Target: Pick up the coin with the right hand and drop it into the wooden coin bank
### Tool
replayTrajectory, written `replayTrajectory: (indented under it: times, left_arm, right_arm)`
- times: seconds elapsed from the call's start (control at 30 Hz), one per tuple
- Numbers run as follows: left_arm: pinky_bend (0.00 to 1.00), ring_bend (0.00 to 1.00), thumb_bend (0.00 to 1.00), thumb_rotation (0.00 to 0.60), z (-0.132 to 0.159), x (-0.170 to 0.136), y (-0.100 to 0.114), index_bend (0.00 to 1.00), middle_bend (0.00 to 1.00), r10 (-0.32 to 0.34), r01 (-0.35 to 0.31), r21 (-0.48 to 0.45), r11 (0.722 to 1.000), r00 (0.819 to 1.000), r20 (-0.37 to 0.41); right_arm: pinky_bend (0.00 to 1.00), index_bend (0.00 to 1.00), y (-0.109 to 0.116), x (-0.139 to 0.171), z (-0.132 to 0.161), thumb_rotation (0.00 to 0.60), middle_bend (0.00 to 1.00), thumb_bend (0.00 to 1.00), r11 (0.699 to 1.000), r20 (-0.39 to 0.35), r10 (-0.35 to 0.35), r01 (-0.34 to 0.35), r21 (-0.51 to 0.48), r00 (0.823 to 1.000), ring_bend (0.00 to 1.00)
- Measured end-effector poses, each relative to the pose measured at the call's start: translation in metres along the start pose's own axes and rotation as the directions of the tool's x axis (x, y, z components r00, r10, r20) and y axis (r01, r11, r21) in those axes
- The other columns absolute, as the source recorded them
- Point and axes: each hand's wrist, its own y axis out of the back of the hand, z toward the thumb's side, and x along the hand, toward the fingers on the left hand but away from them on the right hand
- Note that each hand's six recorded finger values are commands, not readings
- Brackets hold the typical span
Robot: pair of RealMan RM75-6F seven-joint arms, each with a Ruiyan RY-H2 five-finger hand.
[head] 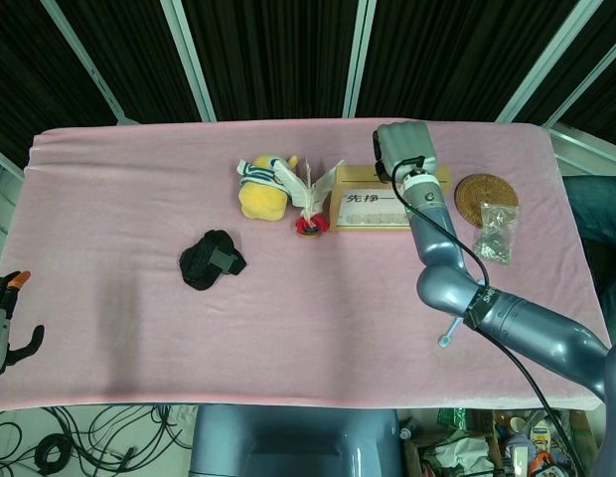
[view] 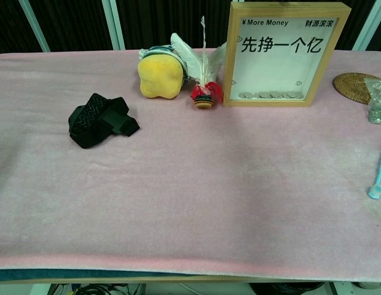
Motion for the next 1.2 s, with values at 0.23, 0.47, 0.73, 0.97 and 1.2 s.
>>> replayTrajectory:
  times: [0.23, 0.47, 0.73, 0.97, 1.2]
  left_arm:
    - [0.0, 0.0, 0.41, 0.6, 0.0, 0.0, 0.001, 0.1, 0.05, 0.002, -0.002, -0.001, 1.0, 1.0, -0.001]
    - [0.0, 0.0, 0.41, 0.6, 0.0, 0.0, 0.001, 0.1, 0.05, 0.003, -0.003, -0.002, 1.0, 1.0, -0.001]
    - [0.0, 0.0, 0.41, 0.6, 0.0, 0.001, 0.001, 0.1, 0.05, 0.003, -0.003, -0.002, 1.0, 1.0, -0.002]
    - [0.0, 0.0, 0.41, 0.6, 0.0, 0.001, 0.001, 0.1, 0.04, 0.006, -0.006, -0.002, 1.0, 1.0, 0.0]
    - [0.0, 0.0, 0.41, 0.6, 0.001, 0.001, 0.002, 0.1, 0.04, 0.007, -0.007, 0.0, 1.0, 1.0, 0.002]
  right_arm:
    - [0.8, 0.73, -0.008, -0.001, -0.002, 0.6, 0.85, 0.45, 1.0, 0.006, 0.019, -0.019, 0.011, 1.0, 0.86]
    - [0.8, 0.73, -0.009, 0.0, -0.002, 0.6, 0.85, 0.45, 1.0, 0.005, 0.024, -0.024, 0.016, 1.0, 0.86]
    - [0.8, 0.73, -0.01, 0.002, -0.003, 0.6, 0.85, 0.45, 0.999, 0.014, 0.031, -0.031, 0.022, 0.999, 0.86]
    - [0.8, 0.73, -0.011, 0.003, -0.003, 0.6, 0.85, 0.45, 0.999, 0.014, 0.037, -0.038, 0.026, 0.999, 0.86]
    - [0.8, 0.73, -0.014, 0.002, -0.004, 0.6, 0.85, 0.45, 0.999, 0.019, 0.041, -0.042, 0.025, 0.999, 0.86]
